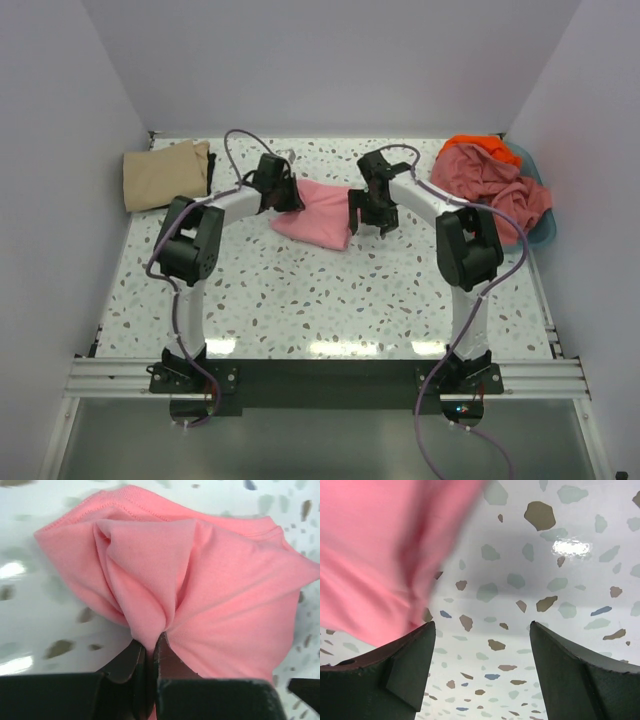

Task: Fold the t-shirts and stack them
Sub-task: Neatly place the folded tshirt to the corner

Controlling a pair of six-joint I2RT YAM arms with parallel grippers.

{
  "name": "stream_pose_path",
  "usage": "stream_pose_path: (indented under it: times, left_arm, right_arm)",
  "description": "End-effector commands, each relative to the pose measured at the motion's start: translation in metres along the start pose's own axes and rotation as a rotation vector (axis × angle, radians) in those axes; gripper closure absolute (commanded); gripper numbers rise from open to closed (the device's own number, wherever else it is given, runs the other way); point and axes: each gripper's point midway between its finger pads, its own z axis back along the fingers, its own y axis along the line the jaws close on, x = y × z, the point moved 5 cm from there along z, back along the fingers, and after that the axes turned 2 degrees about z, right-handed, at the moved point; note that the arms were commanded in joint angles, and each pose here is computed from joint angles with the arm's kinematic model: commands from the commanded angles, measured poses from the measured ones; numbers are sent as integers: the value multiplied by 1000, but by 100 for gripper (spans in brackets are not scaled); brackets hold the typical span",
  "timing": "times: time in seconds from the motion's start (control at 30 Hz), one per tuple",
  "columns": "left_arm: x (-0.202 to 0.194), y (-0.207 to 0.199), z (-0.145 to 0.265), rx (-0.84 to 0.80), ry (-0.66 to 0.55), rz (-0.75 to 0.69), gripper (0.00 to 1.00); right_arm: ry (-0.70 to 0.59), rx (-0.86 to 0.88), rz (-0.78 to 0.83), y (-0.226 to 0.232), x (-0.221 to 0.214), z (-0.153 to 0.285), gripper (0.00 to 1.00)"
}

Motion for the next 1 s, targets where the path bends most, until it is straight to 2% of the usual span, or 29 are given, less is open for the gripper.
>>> stream_pose_path:
  times: [0.0, 0.13, 0.27, 0.47, 0.87, 0.97]
  left_arm:
    - [32, 50, 46, 133, -12, -82, 100]
    - [62, 57, 77, 146, -56, -160, 100]
    - [77, 61, 93, 169, -37, -242, 100]
    - [107, 69, 115, 254, -85, -268, 100]
    - [182, 118, 179, 366, -243, -139, 100]
    - [202, 147, 202, 403, -299, -86, 100]
  right_arm:
    - [-73, 34, 14, 2, 9, 40, 20]
    - [-91, 40, 17, 2, 10, 46, 20]
    - [-83, 67, 22, 5, 10, 43, 20]
    - [-72, 88, 32, 7, 10, 39, 20]
    - [-42, 112, 38, 8, -1, 32, 20]
    - [-36, 108, 39, 7, -2, 31, 20]
